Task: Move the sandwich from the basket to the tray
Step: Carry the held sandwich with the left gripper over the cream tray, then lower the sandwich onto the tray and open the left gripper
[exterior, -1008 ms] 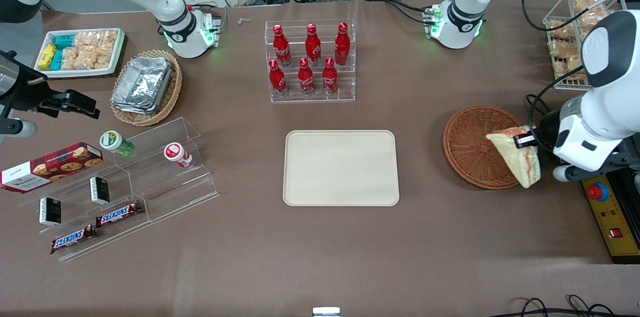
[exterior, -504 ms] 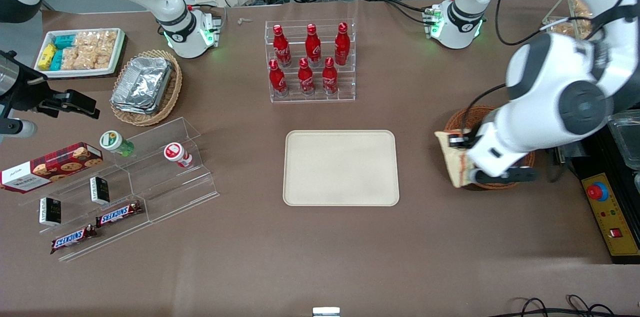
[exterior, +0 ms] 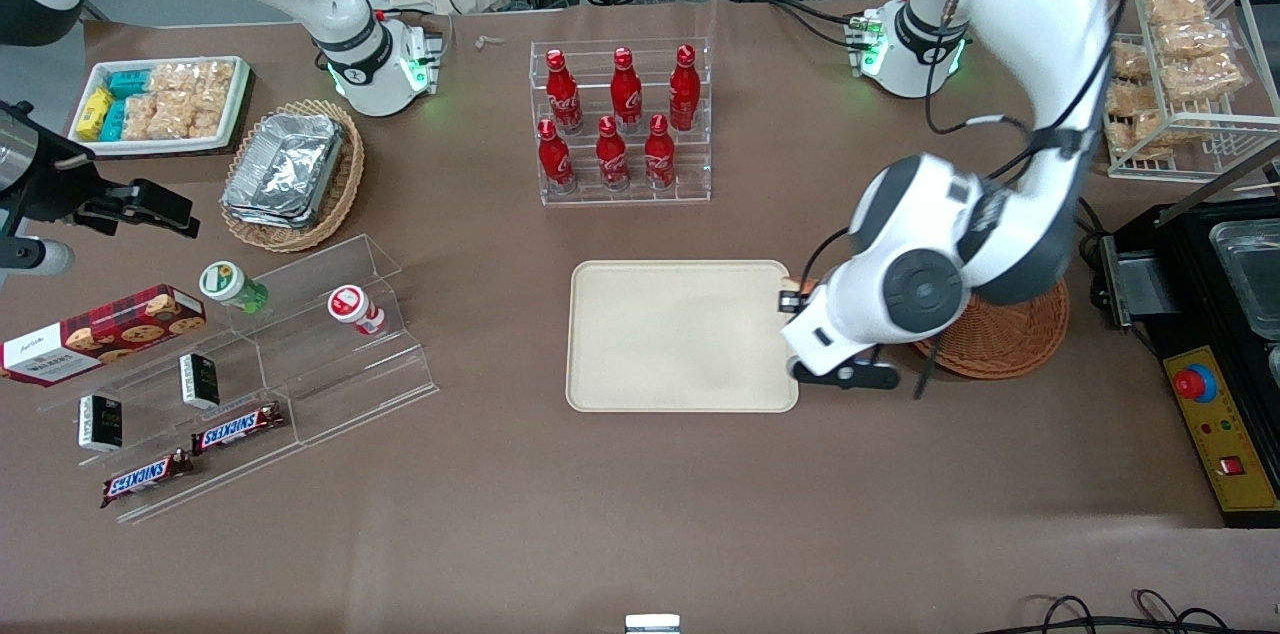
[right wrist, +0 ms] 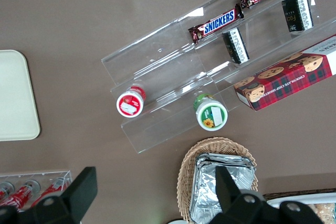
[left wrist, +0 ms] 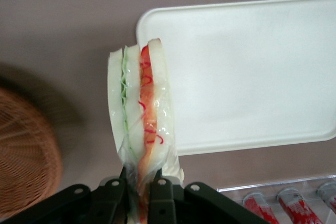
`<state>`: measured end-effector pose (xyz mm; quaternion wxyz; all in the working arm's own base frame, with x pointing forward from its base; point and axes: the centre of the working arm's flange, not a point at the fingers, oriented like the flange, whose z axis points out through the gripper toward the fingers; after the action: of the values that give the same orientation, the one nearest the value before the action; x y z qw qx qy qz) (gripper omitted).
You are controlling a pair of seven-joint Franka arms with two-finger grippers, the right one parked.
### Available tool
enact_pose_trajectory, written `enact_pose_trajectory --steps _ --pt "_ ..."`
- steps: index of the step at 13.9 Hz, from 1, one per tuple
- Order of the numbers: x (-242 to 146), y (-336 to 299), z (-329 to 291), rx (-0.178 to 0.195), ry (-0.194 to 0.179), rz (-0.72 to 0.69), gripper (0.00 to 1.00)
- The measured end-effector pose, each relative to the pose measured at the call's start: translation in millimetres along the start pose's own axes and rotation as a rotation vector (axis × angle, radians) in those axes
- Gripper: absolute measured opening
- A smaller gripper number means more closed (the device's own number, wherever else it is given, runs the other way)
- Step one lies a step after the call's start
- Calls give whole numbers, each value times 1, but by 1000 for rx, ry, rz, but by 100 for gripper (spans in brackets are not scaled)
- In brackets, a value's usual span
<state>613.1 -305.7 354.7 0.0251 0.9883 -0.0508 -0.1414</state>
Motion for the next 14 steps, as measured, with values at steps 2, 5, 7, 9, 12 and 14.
enact_pose_trajectory --steps 2,5,7,9,12,14 --pt "8 20 34 -2 -10 7 15" --pt "16 33 64 -9 -10 19 15" --pt "19 35 78 -10 -16 20 15" --pt "23 35 92 -11 -28 18 15" --pt "25 34 102 14 -29 26 26" --pt "25 34 102 21 -27 30 43"
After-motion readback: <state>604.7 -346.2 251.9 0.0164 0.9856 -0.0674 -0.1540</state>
